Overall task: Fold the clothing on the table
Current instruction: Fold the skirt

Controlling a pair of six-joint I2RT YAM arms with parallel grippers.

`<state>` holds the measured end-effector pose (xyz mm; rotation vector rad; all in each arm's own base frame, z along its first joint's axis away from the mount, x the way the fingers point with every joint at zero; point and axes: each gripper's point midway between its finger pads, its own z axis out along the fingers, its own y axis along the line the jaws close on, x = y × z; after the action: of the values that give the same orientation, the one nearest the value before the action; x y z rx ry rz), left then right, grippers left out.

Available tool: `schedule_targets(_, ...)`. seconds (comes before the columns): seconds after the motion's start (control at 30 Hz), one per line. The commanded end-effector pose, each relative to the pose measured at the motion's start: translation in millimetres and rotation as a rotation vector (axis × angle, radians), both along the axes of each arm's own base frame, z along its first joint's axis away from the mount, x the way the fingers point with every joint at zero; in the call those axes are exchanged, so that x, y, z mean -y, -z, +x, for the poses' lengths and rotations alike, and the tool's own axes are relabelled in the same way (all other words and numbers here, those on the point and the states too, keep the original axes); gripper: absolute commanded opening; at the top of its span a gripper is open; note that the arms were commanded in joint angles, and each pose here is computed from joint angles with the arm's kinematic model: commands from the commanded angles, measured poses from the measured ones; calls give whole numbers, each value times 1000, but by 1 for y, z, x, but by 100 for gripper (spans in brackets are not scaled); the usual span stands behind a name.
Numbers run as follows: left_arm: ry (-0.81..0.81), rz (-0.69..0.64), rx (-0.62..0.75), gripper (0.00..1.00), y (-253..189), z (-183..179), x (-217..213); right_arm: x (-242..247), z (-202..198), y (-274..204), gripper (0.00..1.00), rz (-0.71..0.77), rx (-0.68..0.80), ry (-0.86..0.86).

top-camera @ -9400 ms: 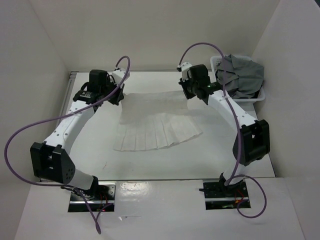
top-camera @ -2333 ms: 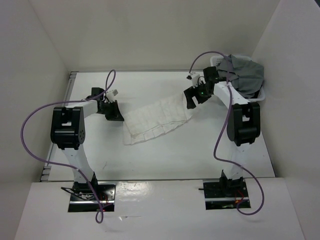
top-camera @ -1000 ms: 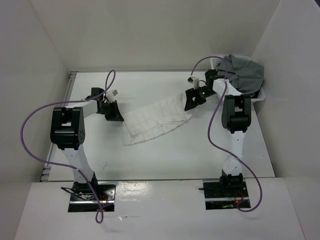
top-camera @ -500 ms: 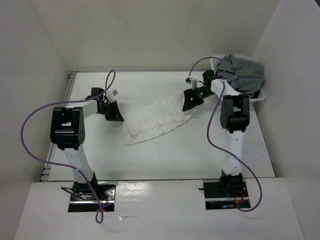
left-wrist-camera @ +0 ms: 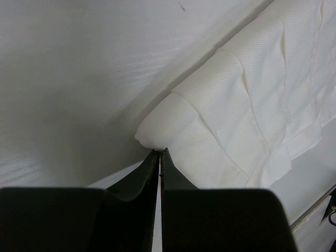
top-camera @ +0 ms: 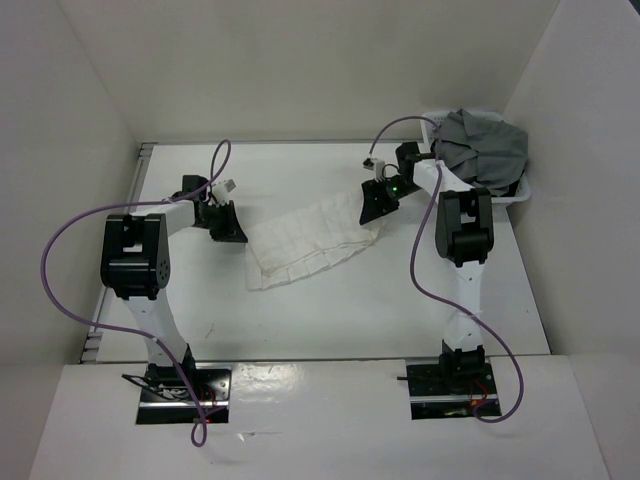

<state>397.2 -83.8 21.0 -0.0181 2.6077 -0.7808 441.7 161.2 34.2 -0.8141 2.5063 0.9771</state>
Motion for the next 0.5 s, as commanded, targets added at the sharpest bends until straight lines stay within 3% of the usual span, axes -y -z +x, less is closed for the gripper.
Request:
schedule_targets(0.0, 4, 1, -31, 6, 1, -12, -2, -9, 8, -4, 66, 26, 17, 6)
schedule_targets(0.47, 4, 1, -40, 6, 5, -13, -2, -11, 8, 6, 29, 8, 4, 9)
